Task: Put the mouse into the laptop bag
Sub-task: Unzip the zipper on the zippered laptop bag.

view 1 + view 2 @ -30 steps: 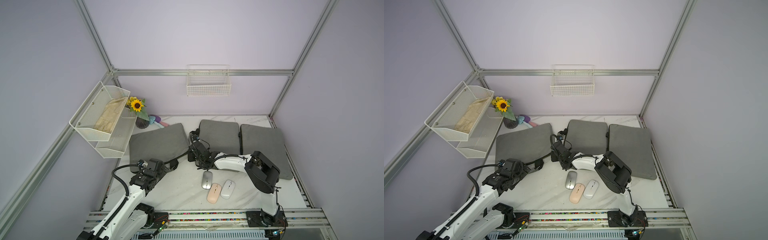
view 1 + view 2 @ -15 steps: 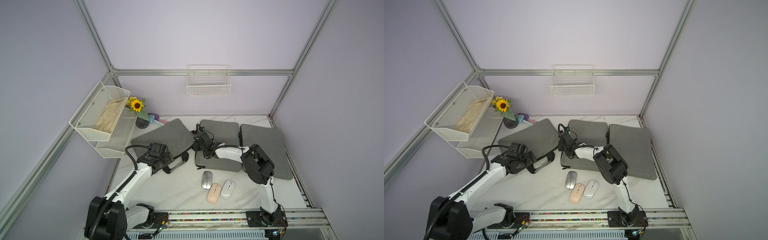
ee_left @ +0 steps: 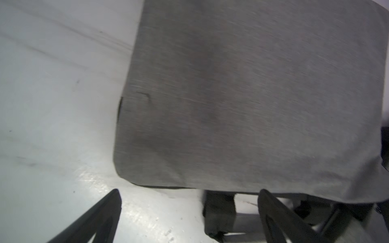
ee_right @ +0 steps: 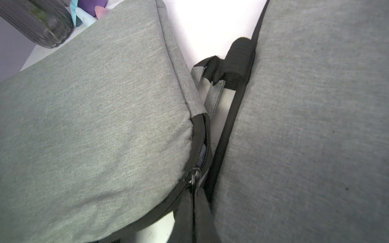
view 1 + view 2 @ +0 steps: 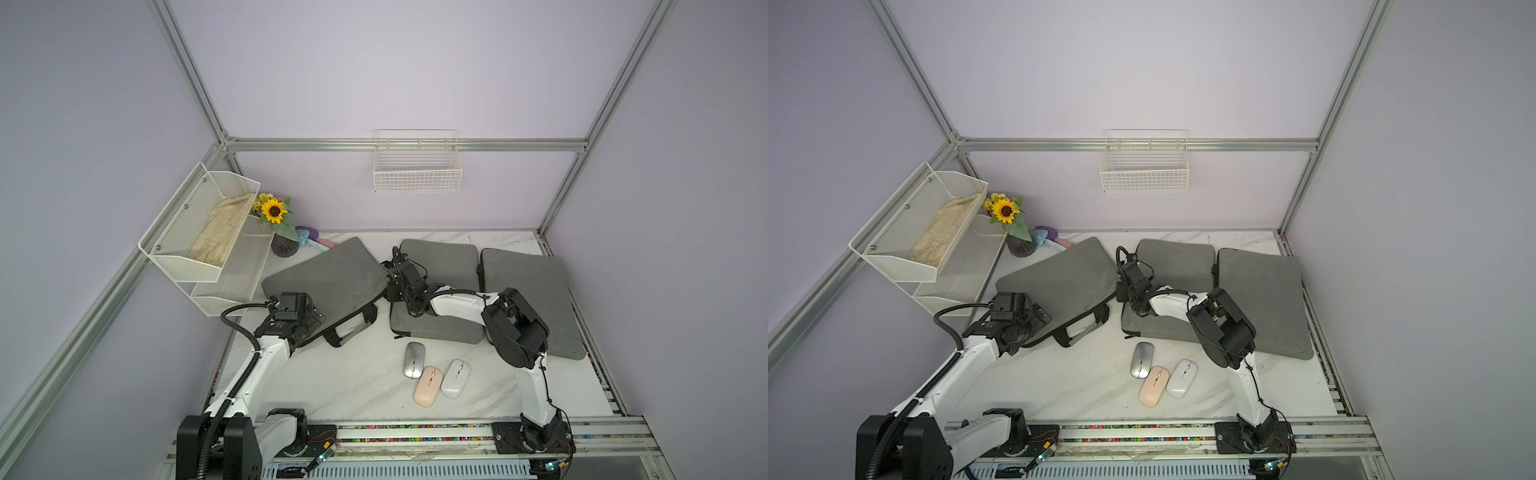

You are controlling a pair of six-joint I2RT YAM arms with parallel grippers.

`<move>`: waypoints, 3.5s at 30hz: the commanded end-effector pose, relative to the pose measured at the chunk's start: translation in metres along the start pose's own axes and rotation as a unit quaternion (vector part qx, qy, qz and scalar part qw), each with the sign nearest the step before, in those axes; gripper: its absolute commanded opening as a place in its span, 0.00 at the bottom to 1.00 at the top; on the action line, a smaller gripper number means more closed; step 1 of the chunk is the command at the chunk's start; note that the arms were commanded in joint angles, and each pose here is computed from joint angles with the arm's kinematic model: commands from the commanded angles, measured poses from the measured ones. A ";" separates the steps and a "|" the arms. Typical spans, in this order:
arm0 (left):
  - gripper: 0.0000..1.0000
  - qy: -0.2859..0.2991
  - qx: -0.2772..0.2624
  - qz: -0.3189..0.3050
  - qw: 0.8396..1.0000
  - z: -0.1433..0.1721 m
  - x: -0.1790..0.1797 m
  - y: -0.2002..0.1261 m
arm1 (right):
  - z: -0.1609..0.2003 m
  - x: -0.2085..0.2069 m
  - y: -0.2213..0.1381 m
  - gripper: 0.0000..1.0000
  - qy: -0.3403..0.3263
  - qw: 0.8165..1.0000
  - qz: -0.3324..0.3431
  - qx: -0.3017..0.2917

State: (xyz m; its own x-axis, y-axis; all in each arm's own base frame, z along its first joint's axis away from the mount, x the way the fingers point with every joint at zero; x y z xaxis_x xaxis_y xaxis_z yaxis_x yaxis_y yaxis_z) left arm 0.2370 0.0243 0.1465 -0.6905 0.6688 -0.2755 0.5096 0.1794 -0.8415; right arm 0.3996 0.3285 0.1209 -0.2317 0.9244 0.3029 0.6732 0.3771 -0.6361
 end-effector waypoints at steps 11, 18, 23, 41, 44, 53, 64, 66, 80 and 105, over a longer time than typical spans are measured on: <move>0.45 -0.065 0.037 0.020 0.997 0.003 0.010 0.058 | 0.014 -0.006 -0.011 0.00 -0.031 1.000 0.003 0.002; 0.03 -0.104 0.024 -0.012 0.994 0.004 0.023 0.057 | 0.030 0.004 -0.027 0.00 -0.089 0.996 -0.003 0.017; 0.00 -0.109 0.026 0.033 0.993 0.008 0.018 0.044 | 0.056 0.037 -0.034 0.00 -0.113 0.992 -0.049 0.040; 0.00 -0.140 0.015 -0.004 0.990 0.019 0.043 -0.009 | 0.064 0.065 -0.033 0.00 -0.062 0.993 -0.090 0.045; 0.00 -0.139 0.005 0.026 0.990 0.029 0.051 -0.029 | 0.036 0.036 -0.022 0.00 -0.031 0.997 -0.063 0.029; 0.98 -0.096 0.056 0.092 0.989 0.055 0.047 -0.045 | -0.001 -0.001 0.022 0.00 -0.007 1.000 -0.018 0.018; 0.92 0.011 0.022 0.154 0.988 0.004 -0.035 -0.094 | -0.005 -0.017 0.035 0.00 -0.015 1.000 -0.006 0.027; 0.92 0.049 0.007 0.172 0.984 0.004 -0.073 -0.096 | -0.003 -0.017 0.030 0.00 -0.015 1.000 -0.013 0.020; 0.84 0.152 0.011 0.051 0.987 -0.007 -0.233 0.053 | 0.009 -0.016 0.021 0.00 -0.033 0.998 -0.049 0.025; 0.83 0.164 0.056 0.085 0.981 0.014 -0.259 0.106 | 0.120 0.071 -0.011 0.00 -0.103 0.982 -0.116 0.110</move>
State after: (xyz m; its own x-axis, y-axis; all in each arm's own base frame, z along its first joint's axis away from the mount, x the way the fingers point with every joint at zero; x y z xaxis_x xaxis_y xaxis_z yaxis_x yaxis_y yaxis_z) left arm 0.4507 -0.1279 0.1262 -0.4304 0.8802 -0.2000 0.5287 0.0663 -0.8462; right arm 0.3386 0.3739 0.0843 -0.4350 0.8548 0.2832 0.5686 0.5046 -0.6497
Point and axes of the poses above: each gripper's point midway between its finger pads, its own y axis out along the fingers, its own x axis along the line the jaws close on, z = x × y, the point moved 7 cm from there along -y, back along the fingers, and after that the axes turned 2 degrees about y, right-handed, at the moved point
